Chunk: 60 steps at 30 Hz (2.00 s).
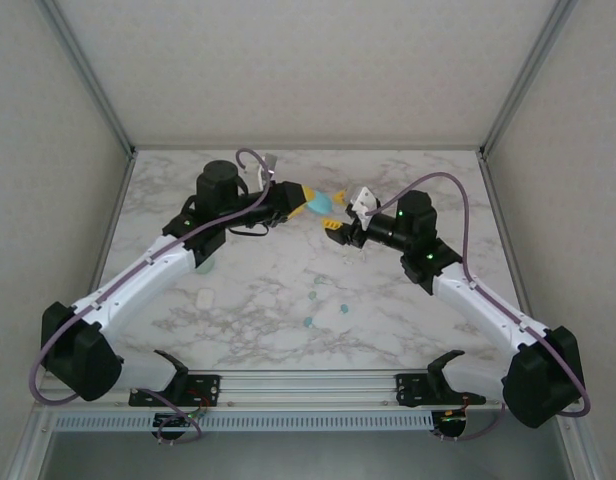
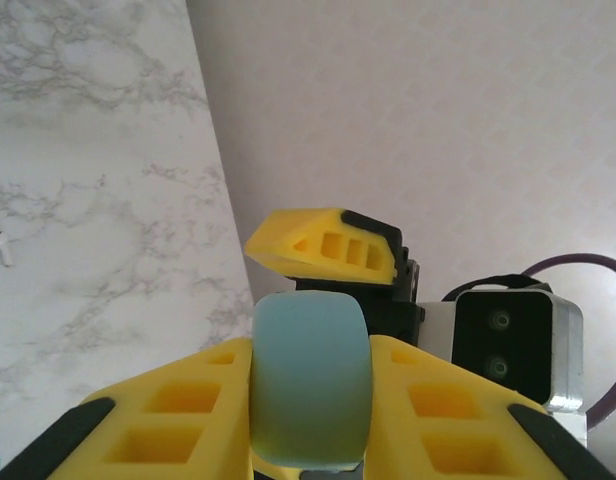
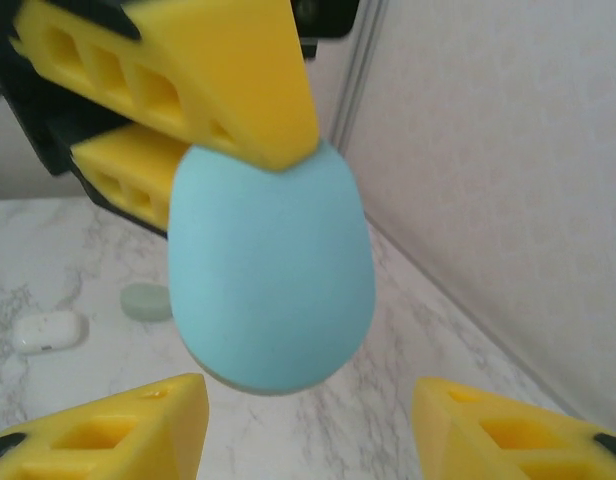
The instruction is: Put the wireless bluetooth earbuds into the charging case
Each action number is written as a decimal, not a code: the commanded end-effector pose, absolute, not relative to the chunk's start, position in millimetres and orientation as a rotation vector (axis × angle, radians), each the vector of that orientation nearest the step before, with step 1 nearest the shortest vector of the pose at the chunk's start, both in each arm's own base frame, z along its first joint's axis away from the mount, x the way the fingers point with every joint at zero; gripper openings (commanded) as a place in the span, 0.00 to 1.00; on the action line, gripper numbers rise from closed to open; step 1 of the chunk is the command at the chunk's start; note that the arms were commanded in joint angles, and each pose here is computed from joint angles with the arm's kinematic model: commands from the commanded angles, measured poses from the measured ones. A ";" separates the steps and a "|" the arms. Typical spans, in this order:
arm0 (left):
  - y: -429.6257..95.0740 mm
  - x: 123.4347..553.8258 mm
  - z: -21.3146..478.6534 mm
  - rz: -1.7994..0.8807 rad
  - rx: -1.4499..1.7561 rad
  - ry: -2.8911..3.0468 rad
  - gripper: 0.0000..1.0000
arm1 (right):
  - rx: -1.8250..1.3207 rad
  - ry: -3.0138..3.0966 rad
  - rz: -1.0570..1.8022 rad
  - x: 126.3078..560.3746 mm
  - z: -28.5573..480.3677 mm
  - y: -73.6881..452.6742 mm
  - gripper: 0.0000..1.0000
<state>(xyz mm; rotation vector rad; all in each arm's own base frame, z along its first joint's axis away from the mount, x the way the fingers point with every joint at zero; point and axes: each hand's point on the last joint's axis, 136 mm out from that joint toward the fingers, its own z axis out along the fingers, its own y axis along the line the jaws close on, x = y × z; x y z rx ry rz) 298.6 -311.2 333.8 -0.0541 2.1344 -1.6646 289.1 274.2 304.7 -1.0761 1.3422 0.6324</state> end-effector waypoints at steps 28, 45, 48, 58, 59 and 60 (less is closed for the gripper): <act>-310.0 289.8 364.0 -1.767 -0.042 2.035 0.20 | -1.042 1.210 0.750 289.3 356.2 289.1 0.41; -260.1 278.5 383.5 -1.004 0.563 1.711 0.87 | -1.176 1.411 1.171 265.4 361.9 290.2 0.34; -260.1 269.2 368.7 -0.923 0.751 1.591 0.86 | -1.234 1.391 1.237 255.1 367.3 290.6 0.34; -286.0 249.0 361.7 -1.150 0.990 1.578 0.80 | -1.306 1.354 1.260 243.5 373.7 292.2 0.35; -287.5 250.8 363.1 -1.161 0.983 1.584 0.79 | -1.309 1.353 1.254 243.5 372.6 292.9 0.35; -289.1 251.3 364.5 -1.176 0.983 1.585 0.78 | -1.311 1.351 1.249 243.6 372.1 293.2 0.35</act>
